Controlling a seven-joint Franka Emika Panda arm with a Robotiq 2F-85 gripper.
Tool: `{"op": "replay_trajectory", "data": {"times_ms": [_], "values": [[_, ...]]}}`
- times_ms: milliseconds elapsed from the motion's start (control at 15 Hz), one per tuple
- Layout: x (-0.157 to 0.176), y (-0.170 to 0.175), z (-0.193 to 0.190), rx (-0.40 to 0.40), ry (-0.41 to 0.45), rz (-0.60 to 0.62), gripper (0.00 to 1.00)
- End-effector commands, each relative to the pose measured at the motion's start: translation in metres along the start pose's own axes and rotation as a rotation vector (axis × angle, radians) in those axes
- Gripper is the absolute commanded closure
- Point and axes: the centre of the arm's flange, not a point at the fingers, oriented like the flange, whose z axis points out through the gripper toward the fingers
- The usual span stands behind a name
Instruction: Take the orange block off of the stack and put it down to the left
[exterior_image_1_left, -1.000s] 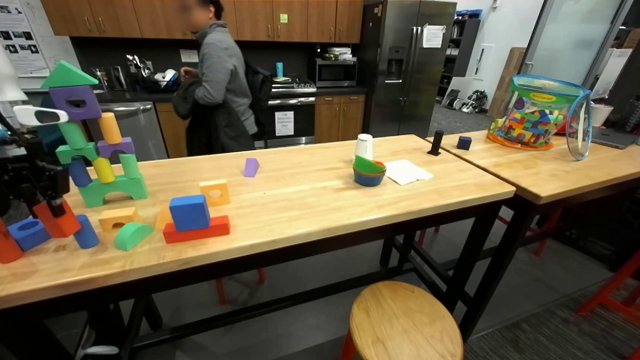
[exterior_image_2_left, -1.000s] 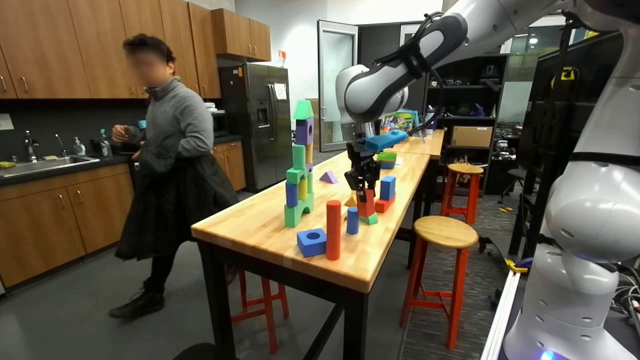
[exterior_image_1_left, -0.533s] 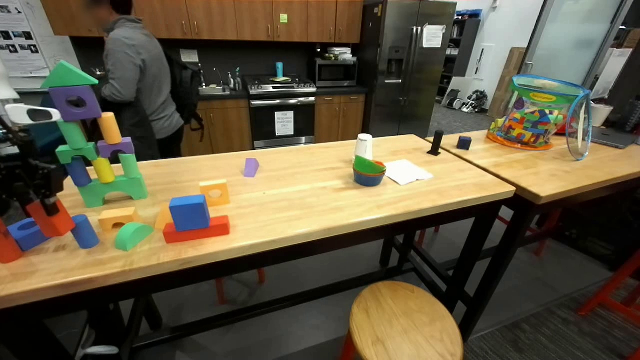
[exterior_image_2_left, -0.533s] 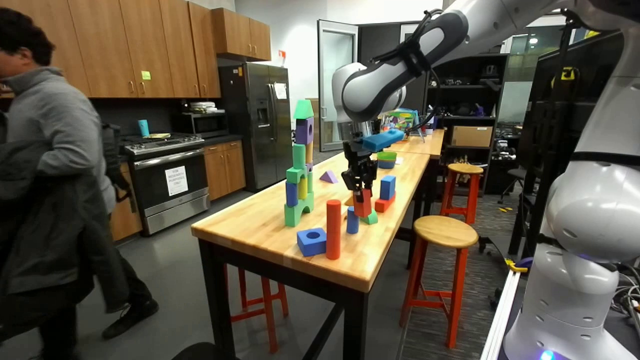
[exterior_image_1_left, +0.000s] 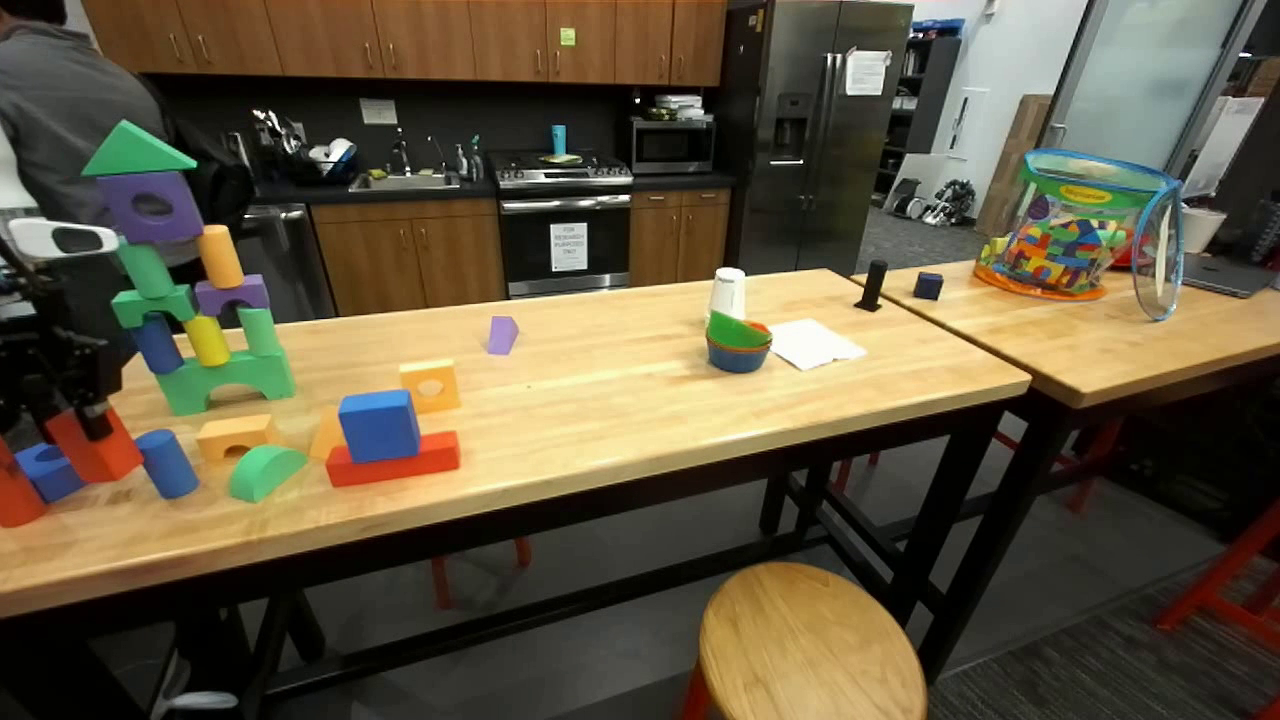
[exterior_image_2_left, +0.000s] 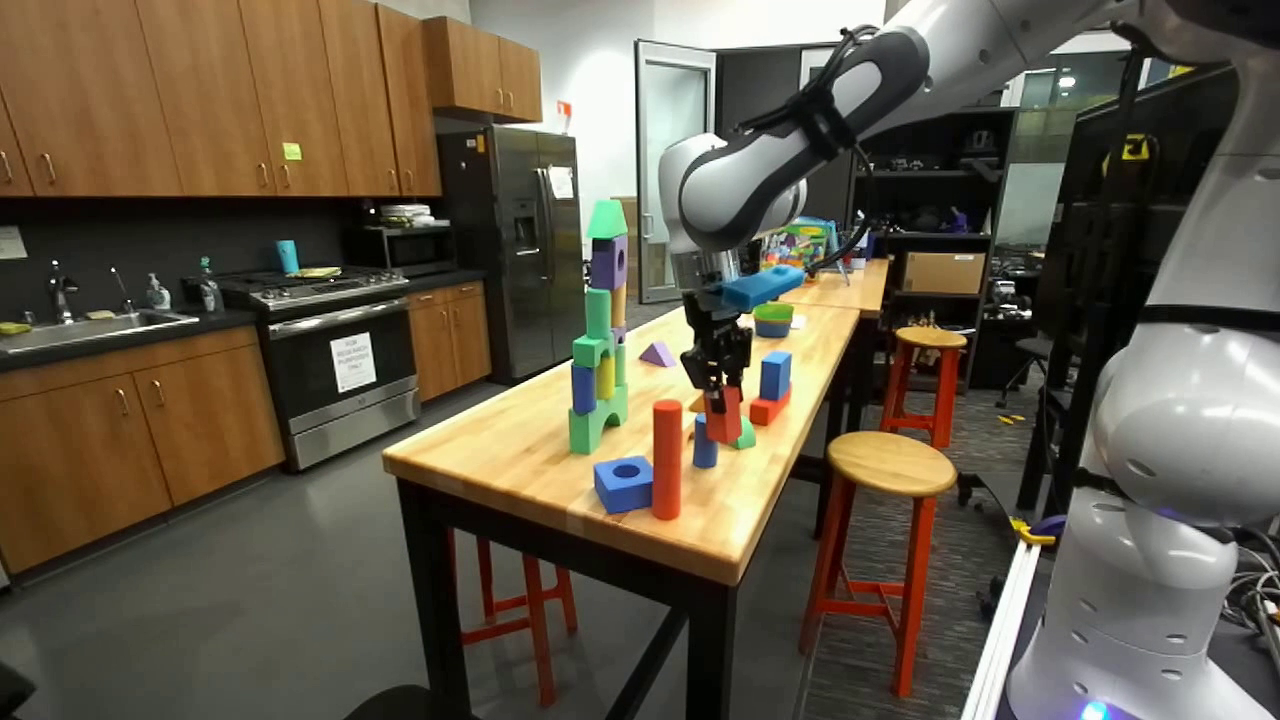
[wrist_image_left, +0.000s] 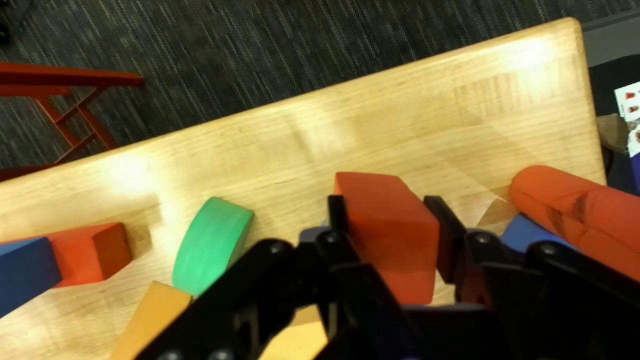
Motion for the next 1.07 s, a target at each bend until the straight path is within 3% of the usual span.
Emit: {"op": "replay_trajectory", "data": {"times_ms": [0, 867, 933, 1000], "values": [[0.000, -0.008, 0.007, 0.026, -0.015, -0.038, 0.84], [0.007, -0.011, 0.040, 0.116, -0.087, -0.027, 0.84], [0.008, -0.011, 0.043, 0.118, -0.091, -0.020, 0.53], [0.008, -0.012, 0.045, 0.112, -0.093, -0.019, 0.33]]}}
